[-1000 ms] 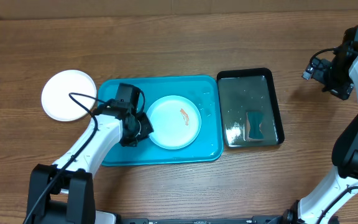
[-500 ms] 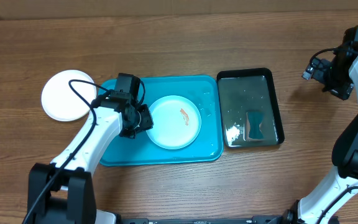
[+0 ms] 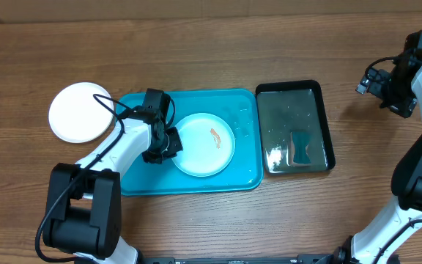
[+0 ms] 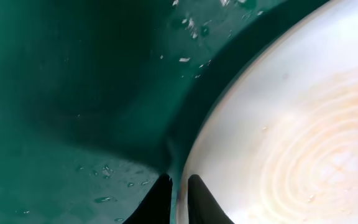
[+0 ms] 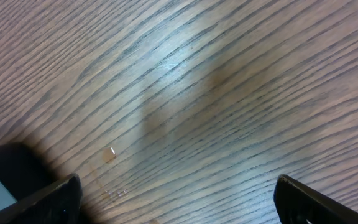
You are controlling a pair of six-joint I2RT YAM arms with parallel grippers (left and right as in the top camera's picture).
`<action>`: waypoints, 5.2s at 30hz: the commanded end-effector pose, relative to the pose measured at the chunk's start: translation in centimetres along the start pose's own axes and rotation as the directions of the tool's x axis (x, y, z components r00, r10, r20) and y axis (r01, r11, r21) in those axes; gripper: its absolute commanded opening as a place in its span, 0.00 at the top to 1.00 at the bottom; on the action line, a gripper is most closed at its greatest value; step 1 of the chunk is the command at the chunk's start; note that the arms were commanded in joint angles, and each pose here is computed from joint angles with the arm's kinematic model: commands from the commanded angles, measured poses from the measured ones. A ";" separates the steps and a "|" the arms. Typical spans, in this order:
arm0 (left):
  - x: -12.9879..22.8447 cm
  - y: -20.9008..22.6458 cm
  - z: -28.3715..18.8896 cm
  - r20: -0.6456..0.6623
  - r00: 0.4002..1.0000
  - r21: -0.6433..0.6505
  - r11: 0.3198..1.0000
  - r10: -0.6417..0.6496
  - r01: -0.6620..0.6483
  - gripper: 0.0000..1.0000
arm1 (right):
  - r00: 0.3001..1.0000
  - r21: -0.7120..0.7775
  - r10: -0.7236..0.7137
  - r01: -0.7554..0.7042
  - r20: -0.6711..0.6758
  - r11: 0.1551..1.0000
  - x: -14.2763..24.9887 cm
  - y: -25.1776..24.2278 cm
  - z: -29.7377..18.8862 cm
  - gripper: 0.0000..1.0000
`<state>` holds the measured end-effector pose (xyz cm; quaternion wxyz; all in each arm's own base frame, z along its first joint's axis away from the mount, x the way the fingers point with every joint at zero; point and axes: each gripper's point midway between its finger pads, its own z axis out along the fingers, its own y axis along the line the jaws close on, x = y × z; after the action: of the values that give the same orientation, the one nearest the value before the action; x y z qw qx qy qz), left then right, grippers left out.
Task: Clean dirty plates on tray and stack at the side
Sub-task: 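Hold the light blue plate steady with the left gripper, then grasp the green sponge in the black tray with right gripper and dip it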
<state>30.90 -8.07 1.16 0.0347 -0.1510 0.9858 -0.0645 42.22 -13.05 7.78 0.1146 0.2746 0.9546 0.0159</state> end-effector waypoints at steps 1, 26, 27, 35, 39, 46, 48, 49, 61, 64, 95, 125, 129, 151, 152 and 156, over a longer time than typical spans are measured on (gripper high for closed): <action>-2.0 -1.6 -1.5 0.053 0.998 0.033 0.999 0.030 -0.032 0.91 | 0.999 -0.009 0.005 -0.005 0.038 1.000 -0.8 0.1 -1.3 0.00; -1.2 -1.1 -0.9 0.031 0.999 0.017 0.999 0.031 -0.032 0.75 | 0.999 -0.009 0.005 -0.005 0.038 1.000 -0.8 0.1 -1.3 0.00; -1.2 -1.0 -0.8 0.030 0.999 0.015 0.999 0.031 -0.031 0.75 | 0.999 -0.009 0.005 -0.005 0.038 1.000 -0.8 0.1 -1.3 0.00; -1.5 -1.2 -0.6 0.046 0.998 0.023 0.999 0.032 -0.033 0.84 | 0.999 -0.009 0.005 -0.005 0.039 1.000 -0.9 0.1 -1.3 0.00; -1.7 -1.3 -0.6 0.054 0.998 0.028 0.999 0.032 -0.034 0.86 | 0.999 -0.009 0.005 -0.005 0.039 1.000 -0.9 0.1 -1.3 0.00; -1.7 -1.3 -0.6 0.056 0.998 0.028 0.999 0.034 -0.036 0.85 | 0.999 -0.009 0.005 -0.005 0.039 1.000 -0.9 0.1 -1.3 0.00; -1.6 -1.3 -0.6 0.054 0.998 0.027 0.999 0.034 -0.036 0.85 | 0.999 -0.009 0.005 -0.005 0.038 1.000 -0.8 0.1 -1.3 0.00; -1.6 -1.2 -0.6 0.052 0.998 0.025 0.999 0.034 -0.036 0.85 | 0.999 -0.009 0.005 -0.005 0.039 1.000 -0.9 0.1 -1.3 0.00; -0.9 -1.7 -0.3 0.044 0.995 0.022 0.995 0.093 -0.094 0.82 | 0.999 -0.009 0.005 -0.005 0.038 1.000 -0.8 0.1 -1.3 0.00; -0.8 -1.7 -0.3 0.042 0.994 0.020 0.995 0.101 -0.102 0.82 | 0.999 -0.009 0.005 -0.005 0.039 1.000 -0.9 0.1 -1.3 0.00; -0.8 -1.7 0.7 0.041 0.994 0.025 0.995 0.097 -0.098 0.81 | 0.920 -0.414 -0.212 0.060 -0.331 0.908 9.5 7.6 -4.1 0.25; -0.9 -1.8 0.7 0.045 0.994 0.032 0.995 0.098 -0.099 0.76 | 0.784 0.042 -0.431 0.500 -0.447 0.865 20.7 9.7 1.1 0.33; -0.9 -1.8 0.7 0.045 0.994 0.032 0.995 0.097 -0.099 0.76 | 0.789 0.035 -0.435 0.498 -0.434 0.867 21.0 9.7 2.1 0.34; -1.0 -1.9 0.7 0.048 0.994 0.034 0.994 0.098 -0.100 0.72 | 0.810 -0.008 -0.454 0.486 -0.371 0.874 19.6 11.6 2.0 0.90; -1.0 -1.9 0.6 0.050 0.994 0.033 0.994 0.098 -0.100 0.72 | 0.812 -0.009 -0.456 0.486 -0.364 0.874 19.3 11.8 1.7 0.92; -1.0 -1.9 0.6 0.051 0.994 0.034 0.994 0.098 -0.100 0.73 | 0.820 -0.016 -0.460 0.484 -0.339 0.875 18.2 12.7 0.5 0.96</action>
<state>32.76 -9.32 1.29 0.0719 -0.1133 0.9880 -0.0759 31.96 6.83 2.51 -0.0959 0.0275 0.9949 -0.0116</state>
